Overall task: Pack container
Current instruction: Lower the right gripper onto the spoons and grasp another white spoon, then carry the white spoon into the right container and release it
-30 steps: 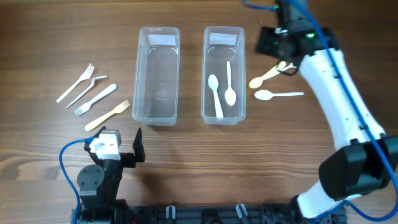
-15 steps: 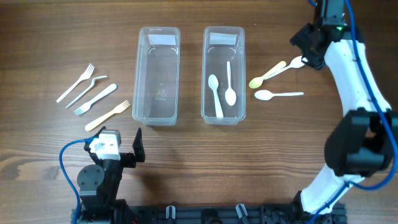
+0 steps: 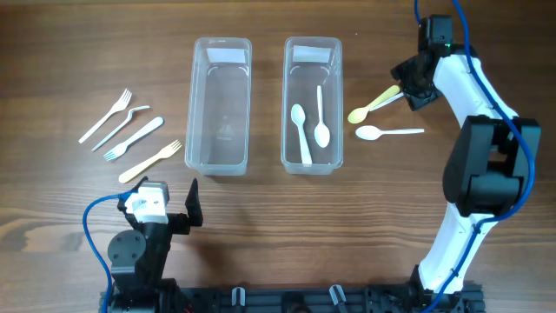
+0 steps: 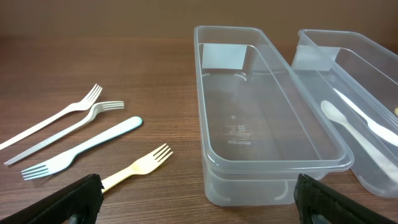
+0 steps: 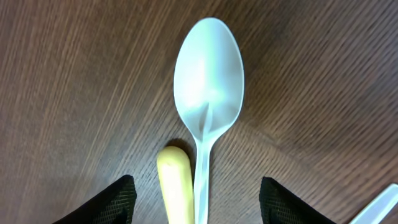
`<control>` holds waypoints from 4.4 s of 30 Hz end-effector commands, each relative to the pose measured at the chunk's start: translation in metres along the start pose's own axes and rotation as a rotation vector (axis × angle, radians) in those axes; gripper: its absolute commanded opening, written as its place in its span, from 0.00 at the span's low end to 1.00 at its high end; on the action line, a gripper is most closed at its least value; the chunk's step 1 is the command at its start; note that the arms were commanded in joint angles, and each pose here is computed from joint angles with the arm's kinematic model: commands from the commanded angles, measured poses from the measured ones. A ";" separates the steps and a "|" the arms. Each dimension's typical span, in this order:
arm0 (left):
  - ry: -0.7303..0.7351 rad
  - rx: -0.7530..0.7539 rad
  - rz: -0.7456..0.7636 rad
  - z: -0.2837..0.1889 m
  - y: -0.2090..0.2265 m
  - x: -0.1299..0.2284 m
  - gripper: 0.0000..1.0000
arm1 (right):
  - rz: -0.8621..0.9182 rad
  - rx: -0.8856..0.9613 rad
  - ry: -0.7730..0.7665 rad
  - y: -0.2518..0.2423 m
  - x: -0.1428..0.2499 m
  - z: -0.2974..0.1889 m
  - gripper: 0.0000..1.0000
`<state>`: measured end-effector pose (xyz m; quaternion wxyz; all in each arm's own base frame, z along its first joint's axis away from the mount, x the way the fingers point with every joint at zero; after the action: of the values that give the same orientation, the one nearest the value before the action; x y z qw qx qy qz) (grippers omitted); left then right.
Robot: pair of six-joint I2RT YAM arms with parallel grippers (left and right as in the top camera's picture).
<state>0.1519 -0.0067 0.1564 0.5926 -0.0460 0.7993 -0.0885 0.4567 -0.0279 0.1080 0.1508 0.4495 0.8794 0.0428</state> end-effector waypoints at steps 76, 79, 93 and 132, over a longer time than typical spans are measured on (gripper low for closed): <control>-0.003 0.021 0.021 0.000 -0.002 0.001 1.00 | -0.015 -0.023 -0.001 -0.018 -0.025 -0.010 0.04; -0.003 0.021 0.021 0.000 -0.002 0.001 1.00 | -0.066 -0.055 -0.050 -0.013 -0.031 -0.030 0.04; -0.003 0.021 0.021 0.000 -0.002 0.001 1.00 | -0.691 -0.542 -0.103 0.056 0.015 -0.138 0.04; -0.003 0.021 0.021 0.000 -0.002 0.001 1.00 | -0.644 -0.264 -0.093 0.038 0.059 -0.161 0.58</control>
<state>0.1519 -0.0067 0.1564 0.5926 -0.0460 0.7993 -0.0885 0.4097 0.0669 0.2522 0.2480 0.0902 0.9555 0.1320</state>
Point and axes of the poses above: each gripper's point midway between its finger pads, its own z axis out along the fingers, its own y axis along the line the jaws close on, x = y × z, the point moved 8 cm from there along -z, back along the fingers, and after that the axes turned 8 degrees about -z, right-handed, at the moved point
